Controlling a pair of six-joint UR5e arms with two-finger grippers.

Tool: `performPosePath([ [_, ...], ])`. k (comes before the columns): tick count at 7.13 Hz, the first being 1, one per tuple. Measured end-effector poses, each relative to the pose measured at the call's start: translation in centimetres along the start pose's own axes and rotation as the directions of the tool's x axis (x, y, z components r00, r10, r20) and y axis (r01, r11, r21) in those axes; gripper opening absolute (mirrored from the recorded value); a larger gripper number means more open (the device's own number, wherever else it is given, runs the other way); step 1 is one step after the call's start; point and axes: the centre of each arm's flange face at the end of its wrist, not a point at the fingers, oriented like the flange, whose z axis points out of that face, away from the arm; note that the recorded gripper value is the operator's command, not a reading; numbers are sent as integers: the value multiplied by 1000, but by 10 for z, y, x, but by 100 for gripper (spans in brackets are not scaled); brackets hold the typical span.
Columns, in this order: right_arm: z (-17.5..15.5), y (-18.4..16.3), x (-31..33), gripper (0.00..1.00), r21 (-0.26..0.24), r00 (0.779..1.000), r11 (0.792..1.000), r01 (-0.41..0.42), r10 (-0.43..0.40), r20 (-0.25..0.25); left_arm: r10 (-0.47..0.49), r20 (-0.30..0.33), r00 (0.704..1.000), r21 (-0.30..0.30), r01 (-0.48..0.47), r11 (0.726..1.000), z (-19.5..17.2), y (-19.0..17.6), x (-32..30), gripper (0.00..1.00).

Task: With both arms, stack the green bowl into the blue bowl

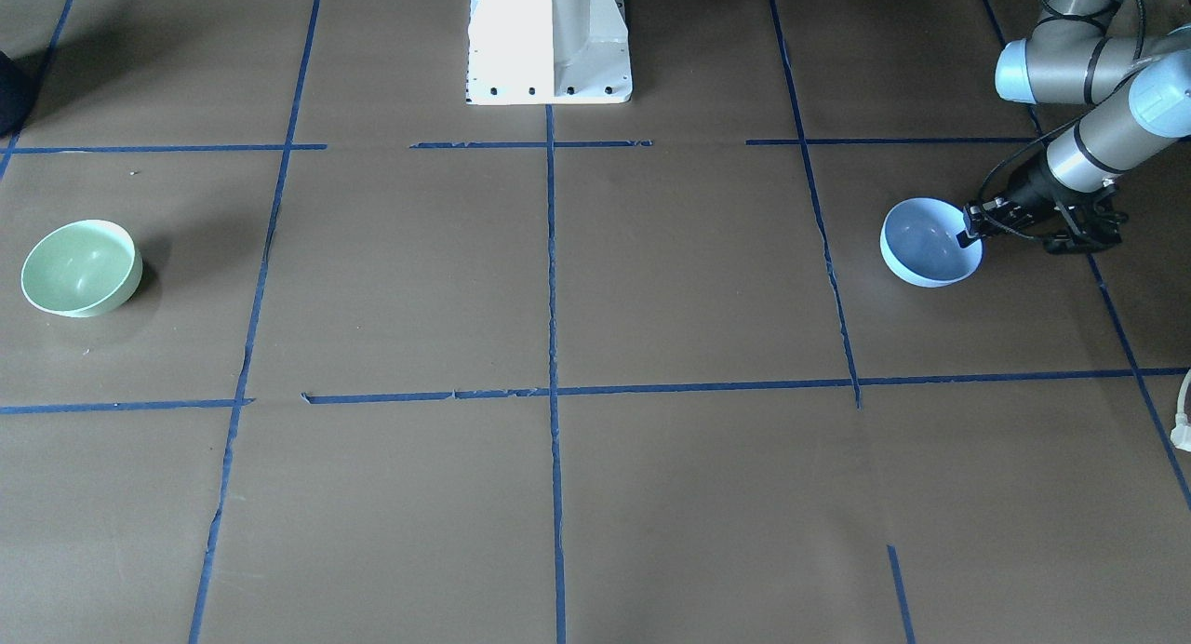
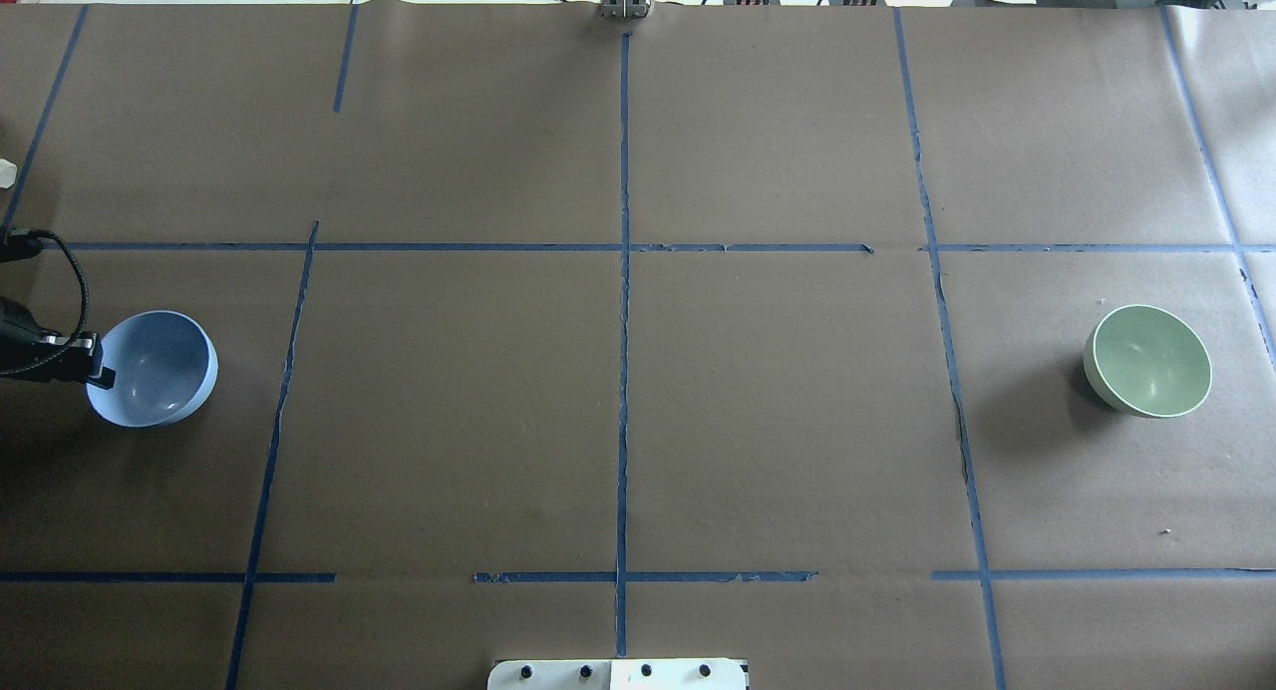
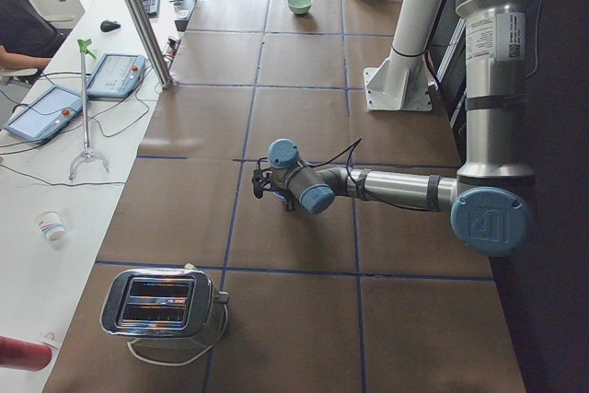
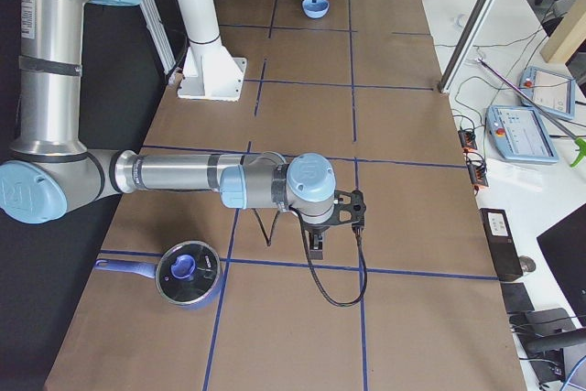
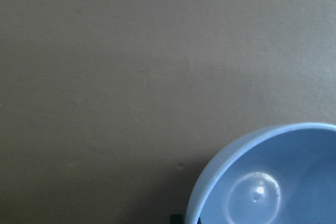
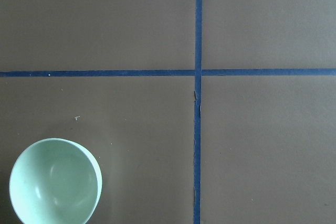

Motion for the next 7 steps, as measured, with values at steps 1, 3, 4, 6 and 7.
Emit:
performPosePath([
  [1,0,0,-1,100,0,1000,1000,0,0,10,-22,-39,999,-13,21,1000,-11,-7,29,0],
  [3,-1,-1,-4,100,2,1000,1000,3,-3,25,-129,-99,987,-25,127,992,-39,-47,154,0],
  [4,-1,-1,-4,100,2,1000,1000,3,-4,27,-186,-113,976,-41,183,982,-41,-53,238,0],
  [6,-1,-1,-4,100,2,1000,1000,4,-5,28,-233,-107,967,-20,232,972,4,-9,382,0],
  [7,-1,-1,-4,100,2,1000,1000,5,-5,28,-242,-112,964,-2,243,970,25,13,430,0],
])
